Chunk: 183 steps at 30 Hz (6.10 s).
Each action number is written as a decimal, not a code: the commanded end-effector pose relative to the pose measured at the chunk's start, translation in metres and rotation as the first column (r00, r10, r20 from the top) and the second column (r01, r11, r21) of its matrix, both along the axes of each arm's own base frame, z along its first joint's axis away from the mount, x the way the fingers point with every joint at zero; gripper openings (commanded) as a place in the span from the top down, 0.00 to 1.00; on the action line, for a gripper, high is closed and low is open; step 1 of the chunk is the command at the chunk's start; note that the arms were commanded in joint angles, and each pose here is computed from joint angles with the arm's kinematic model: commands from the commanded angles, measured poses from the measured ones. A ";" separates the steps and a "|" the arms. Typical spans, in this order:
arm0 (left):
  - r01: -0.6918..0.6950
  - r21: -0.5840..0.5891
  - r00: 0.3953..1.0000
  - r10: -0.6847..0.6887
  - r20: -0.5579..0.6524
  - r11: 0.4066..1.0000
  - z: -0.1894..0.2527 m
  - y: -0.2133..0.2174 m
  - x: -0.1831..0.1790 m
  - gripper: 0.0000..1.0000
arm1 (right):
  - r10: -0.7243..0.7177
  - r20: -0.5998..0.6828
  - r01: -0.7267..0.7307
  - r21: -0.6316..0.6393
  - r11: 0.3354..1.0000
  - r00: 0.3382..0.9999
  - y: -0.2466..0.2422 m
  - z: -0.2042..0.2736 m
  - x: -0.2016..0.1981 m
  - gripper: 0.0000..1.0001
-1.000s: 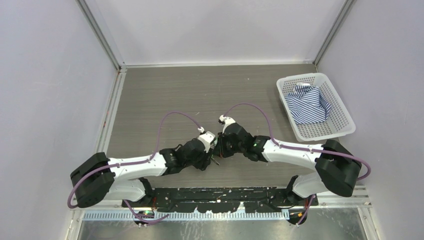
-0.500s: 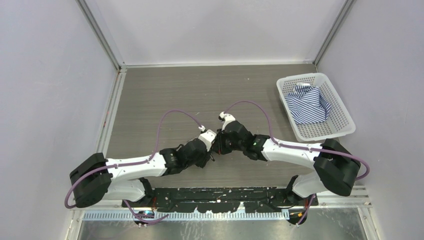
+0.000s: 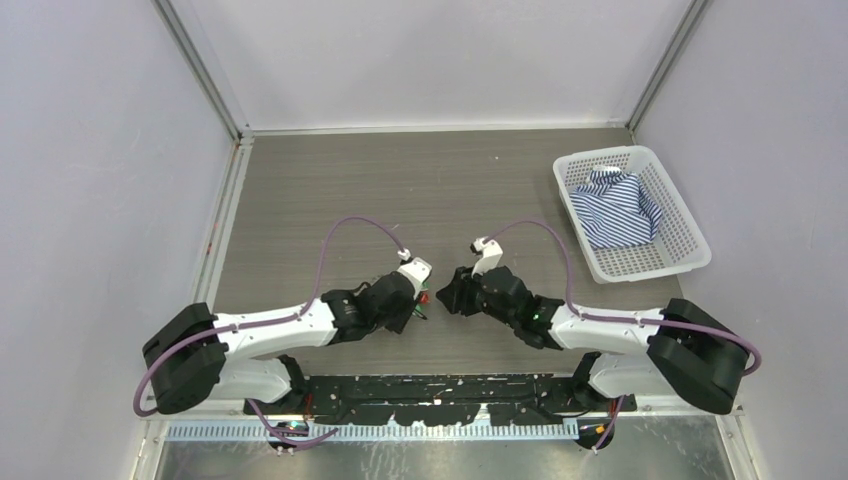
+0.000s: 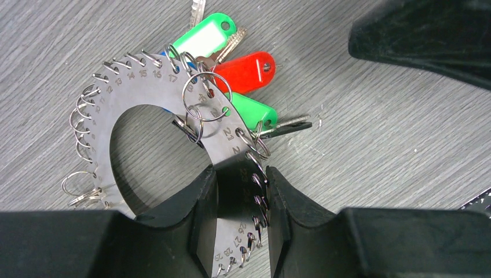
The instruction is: Remove the keys from the keyring
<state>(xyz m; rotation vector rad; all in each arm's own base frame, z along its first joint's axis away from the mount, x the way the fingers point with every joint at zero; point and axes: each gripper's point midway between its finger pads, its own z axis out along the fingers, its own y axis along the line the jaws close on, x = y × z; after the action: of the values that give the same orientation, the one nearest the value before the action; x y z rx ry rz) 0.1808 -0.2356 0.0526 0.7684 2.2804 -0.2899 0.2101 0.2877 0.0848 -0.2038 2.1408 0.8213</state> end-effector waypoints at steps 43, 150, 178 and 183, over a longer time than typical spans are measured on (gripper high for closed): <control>0.097 -0.107 0.995 -0.097 -0.002 0.990 0.041 -0.028 0.008 1.00 | 0.184 0.412 -0.173 -0.063 0.983 0.892 0.073 -0.011 0.003 0.62; 0.148 -0.464 0.944 0.015 0.330 0.873 0.108 -0.020 0.014 1.00 | 0.281 -0.158 -0.259 0.144 0.955 0.947 0.038 0.007 -0.014 0.63; 0.167 -0.486 0.960 -0.030 0.277 0.858 0.082 -0.010 -0.007 1.00 | 0.352 0.293 -0.446 0.380 0.810 0.889 0.043 0.061 -0.011 0.48; 0.161 -0.488 0.962 -0.026 0.273 0.858 0.082 -0.010 -0.007 1.00 | 0.342 0.308 -0.448 0.410 0.794 0.888 0.042 0.065 -0.014 0.47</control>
<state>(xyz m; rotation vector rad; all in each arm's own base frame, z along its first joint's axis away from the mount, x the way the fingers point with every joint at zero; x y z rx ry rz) 0.1768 -0.2474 0.1426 0.6043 1.7717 -0.7492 0.2002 0.3258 0.1165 -0.4575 1.8142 1.3929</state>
